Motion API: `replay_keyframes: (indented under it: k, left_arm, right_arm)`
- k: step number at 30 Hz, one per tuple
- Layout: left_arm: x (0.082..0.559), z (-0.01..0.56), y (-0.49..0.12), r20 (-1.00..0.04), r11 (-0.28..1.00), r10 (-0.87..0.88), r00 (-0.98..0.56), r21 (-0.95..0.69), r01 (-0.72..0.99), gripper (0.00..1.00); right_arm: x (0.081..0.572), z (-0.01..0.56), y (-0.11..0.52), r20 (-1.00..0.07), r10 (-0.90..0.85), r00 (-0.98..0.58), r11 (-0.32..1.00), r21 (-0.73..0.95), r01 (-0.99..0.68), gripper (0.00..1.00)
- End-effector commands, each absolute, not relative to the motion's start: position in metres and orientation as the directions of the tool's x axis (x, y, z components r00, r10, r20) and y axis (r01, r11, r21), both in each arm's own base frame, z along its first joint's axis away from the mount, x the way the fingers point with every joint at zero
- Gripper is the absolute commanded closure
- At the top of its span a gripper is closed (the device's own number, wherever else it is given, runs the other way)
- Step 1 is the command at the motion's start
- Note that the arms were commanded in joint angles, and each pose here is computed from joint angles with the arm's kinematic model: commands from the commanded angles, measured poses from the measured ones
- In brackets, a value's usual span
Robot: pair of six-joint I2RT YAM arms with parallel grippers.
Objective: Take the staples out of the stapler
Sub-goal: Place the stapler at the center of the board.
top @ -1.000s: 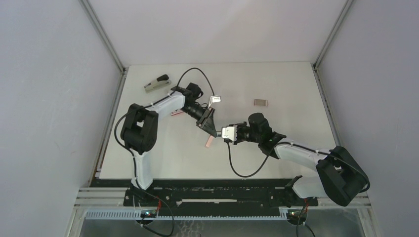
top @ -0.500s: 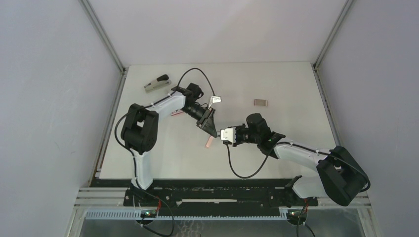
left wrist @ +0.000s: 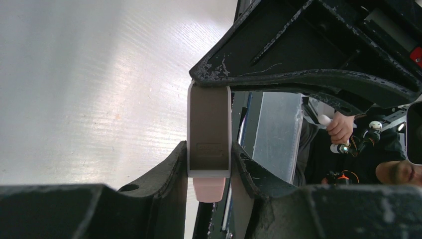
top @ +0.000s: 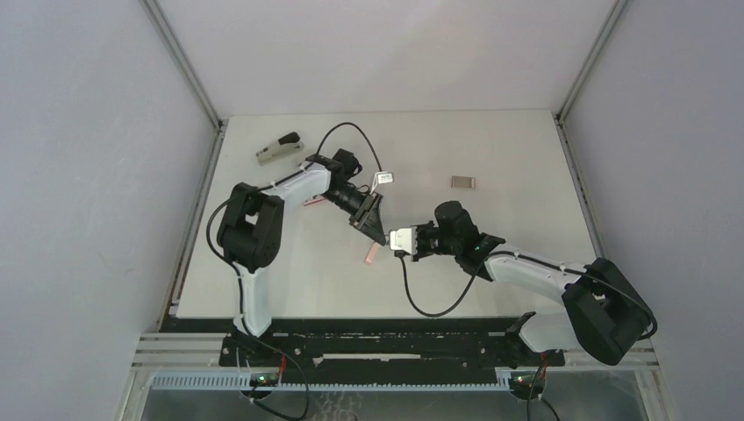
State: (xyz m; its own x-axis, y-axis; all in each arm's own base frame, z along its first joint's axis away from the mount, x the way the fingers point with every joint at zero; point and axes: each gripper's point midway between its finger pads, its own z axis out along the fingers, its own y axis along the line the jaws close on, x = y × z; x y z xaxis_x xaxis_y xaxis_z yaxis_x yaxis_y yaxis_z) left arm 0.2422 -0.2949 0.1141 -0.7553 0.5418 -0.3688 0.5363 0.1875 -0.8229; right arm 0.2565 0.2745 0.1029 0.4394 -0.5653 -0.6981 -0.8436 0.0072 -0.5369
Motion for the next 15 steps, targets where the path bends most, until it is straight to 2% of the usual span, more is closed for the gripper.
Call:
replay_keyframes:
  k: [1,5,11,12,15]
  left_arm:
    - [0.252,0.137,-0.306,-0.459,0.110,0.522,-0.719,-0.799,0.591,0.81]
    - [0.252,0.139,-0.306,-0.465,0.110,0.523,-0.715,-0.795,0.597,0.73]
    - [0.264,0.148,-0.297,-0.496,0.129,0.497,-0.712,-0.769,0.626,0.44]
    - [0.268,0.151,-0.293,-0.505,0.138,0.487,-0.712,-0.761,0.634,0.36]
    - [0.282,0.162,-0.281,-0.536,0.167,0.455,-0.711,-0.733,0.660,0.25]
  right_arm:
    - [0.260,0.124,0.290,-0.718,-0.518,0.466,0.009,-0.549,-0.836,0.98]
    - [0.260,0.122,0.289,-0.720,-0.526,0.452,0.006,-0.535,-0.845,1.00]
    - [0.259,0.122,0.290,-0.734,-0.524,0.432,0.009,-0.512,-0.859,1.00]
    - [0.258,0.122,0.290,-0.740,-0.523,0.423,0.010,-0.502,-0.865,1.00]
    - [0.259,0.121,0.289,-0.756,-0.525,0.391,0.020,-0.471,-0.882,1.00]
